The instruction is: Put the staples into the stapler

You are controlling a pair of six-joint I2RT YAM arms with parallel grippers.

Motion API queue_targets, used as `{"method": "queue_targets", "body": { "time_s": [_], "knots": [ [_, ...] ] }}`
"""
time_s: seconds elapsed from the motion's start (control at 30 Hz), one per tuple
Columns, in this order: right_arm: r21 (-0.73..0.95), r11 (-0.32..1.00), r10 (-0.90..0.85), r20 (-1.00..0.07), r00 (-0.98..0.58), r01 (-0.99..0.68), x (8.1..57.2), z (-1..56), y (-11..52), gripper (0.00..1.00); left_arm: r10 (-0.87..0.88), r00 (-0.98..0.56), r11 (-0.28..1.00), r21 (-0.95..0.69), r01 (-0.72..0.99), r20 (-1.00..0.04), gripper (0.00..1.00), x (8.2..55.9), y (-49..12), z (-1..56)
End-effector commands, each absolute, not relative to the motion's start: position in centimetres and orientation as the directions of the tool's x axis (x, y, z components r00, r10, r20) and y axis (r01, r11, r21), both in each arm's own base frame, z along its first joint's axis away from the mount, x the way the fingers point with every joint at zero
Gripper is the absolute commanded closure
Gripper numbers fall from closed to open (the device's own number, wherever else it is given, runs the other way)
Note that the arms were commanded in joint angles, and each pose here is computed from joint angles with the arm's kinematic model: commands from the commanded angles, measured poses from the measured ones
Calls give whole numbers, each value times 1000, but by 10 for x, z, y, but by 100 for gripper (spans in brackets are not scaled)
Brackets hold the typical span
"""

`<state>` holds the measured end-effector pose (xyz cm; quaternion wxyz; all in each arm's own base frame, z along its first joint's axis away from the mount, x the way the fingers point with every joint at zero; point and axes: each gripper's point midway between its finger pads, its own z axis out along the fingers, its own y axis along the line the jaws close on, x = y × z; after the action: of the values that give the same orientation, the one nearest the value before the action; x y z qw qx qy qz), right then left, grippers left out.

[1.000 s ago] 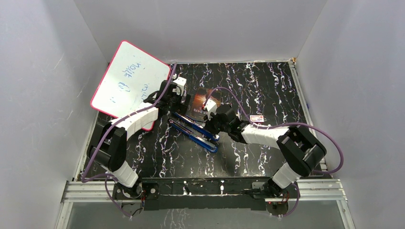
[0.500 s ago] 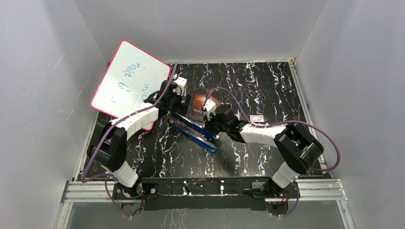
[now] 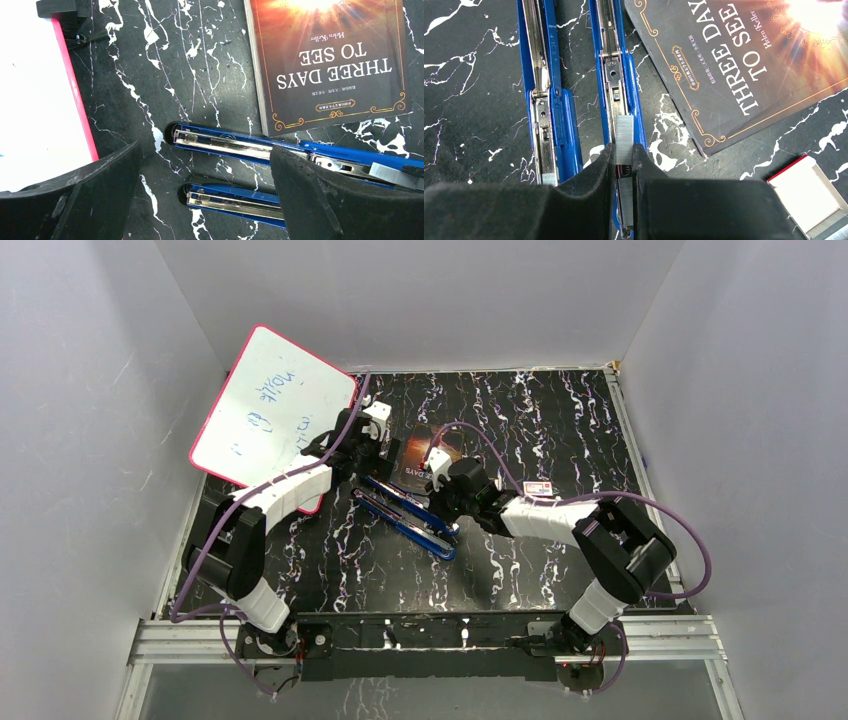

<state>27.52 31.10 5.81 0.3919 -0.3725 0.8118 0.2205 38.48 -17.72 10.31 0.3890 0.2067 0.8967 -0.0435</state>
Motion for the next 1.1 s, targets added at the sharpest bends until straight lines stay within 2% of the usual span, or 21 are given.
{"method": "queue_targets", "body": {
  "time_s": [0.0,0.23,0.43,0.77,1.07],
  "knots": [
    [55,634,-417,-816,-400,-772,285,71,319,100,347,-599,909,100,405,-722,3,384,-176,108],
    [51,627,-432,-807,-402,-777,282,70,319,99,347,-600,909,99,406,-721,3,384,-176,108],
    [66,608,-429,-812,-397,-791,278,72,322,87,346,-599,908,99,406,-722,3,384,-176,109],
    [84,585,-414,-825,-385,-807,273,78,326,73,349,-597,907,100,408,-722,3,384,-177,108],
    [85,586,-400,-834,-380,-805,273,83,326,68,349,-598,908,102,407,-722,3,384,-176,108]
  ]
}}
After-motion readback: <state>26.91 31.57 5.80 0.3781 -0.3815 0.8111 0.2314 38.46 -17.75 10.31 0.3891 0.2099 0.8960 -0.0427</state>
